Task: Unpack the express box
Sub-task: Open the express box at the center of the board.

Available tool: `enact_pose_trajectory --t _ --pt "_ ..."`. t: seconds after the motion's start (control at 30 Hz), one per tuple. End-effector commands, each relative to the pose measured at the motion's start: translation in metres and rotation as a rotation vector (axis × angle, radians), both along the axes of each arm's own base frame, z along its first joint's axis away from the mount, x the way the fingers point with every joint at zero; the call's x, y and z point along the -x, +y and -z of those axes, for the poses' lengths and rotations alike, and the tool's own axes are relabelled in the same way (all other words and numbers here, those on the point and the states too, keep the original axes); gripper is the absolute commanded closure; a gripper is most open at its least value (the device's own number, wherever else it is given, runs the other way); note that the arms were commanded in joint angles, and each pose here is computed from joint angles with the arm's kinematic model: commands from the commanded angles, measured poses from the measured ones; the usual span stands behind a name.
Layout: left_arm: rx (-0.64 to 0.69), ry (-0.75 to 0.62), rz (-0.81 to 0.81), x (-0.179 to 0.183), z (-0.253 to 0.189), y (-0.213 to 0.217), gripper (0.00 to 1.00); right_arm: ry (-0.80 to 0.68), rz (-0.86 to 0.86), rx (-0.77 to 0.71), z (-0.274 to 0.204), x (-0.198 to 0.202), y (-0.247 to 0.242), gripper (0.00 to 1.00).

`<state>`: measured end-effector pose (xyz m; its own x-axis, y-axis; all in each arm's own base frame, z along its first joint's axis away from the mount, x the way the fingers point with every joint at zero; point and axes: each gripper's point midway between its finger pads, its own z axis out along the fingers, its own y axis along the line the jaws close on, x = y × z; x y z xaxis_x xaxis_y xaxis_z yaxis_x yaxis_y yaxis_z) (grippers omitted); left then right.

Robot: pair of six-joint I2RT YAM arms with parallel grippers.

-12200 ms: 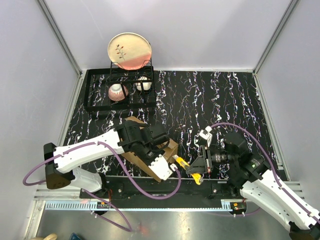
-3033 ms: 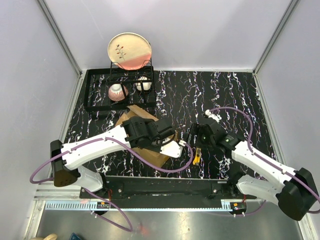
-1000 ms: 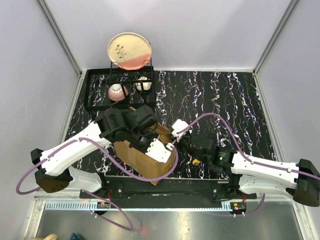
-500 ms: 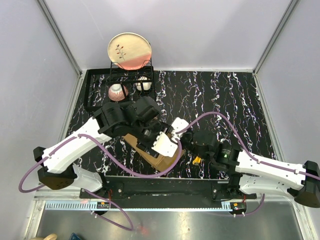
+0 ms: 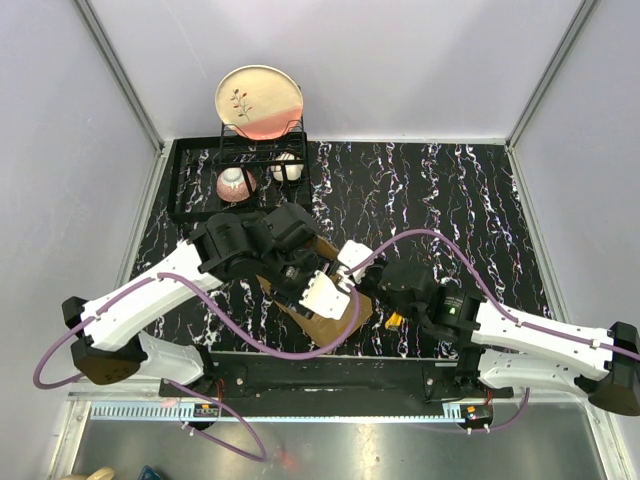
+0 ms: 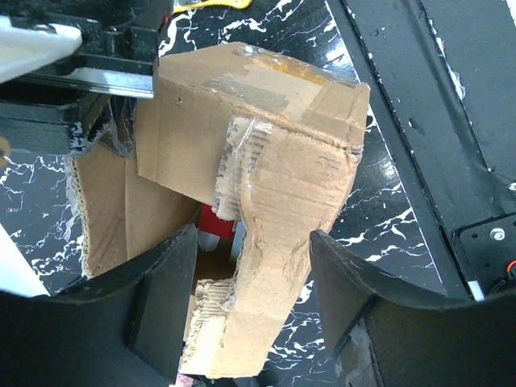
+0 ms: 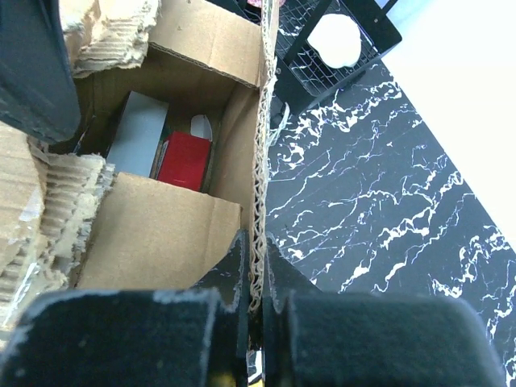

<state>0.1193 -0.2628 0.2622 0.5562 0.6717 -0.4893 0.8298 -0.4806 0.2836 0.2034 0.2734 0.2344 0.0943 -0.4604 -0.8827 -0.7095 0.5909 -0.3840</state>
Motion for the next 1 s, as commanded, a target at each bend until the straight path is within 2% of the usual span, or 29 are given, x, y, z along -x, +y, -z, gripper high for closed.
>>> enact_pose_trajectory --t 0.0,0.2,0.4,0.7,0.83,0.97 --pt "-0.176 0.077 0.031 0.018 0.027 0.023 0.40 -0.140 0.022 -0.322 -0.115 -0.011 0.017 1.00" --pt "-0.243 0.053 0.037 0.011 0.049 0.032 0.38 -0.107 -0.031 -0.381 -0.126 -0.001 0.023 1.00" --pt "-0.375 0.176 0.086 0.020 0.071 0.046 0.37 -0.098 -0.068 -0.431 -0.141 0.008 0.021 1.00" --pt "-0.435 0.187 0.069 0.007 0.081 0.049 0.38 -0.077 -0.077 -0.485 -0.159 0.012 0.018 1.00" --pt "-0.423 0.168 0.050 0.006 0.075 0.049 0.39 -0.045 -0.046 -0.489 -0.163 0.009 0.019 1.00" --pt "-0.388 0.065 0.011 -0.005 0.070 0.047 0.41 0.008 -0.051 -0.534 -0.168 0.009 0.023 1.00"
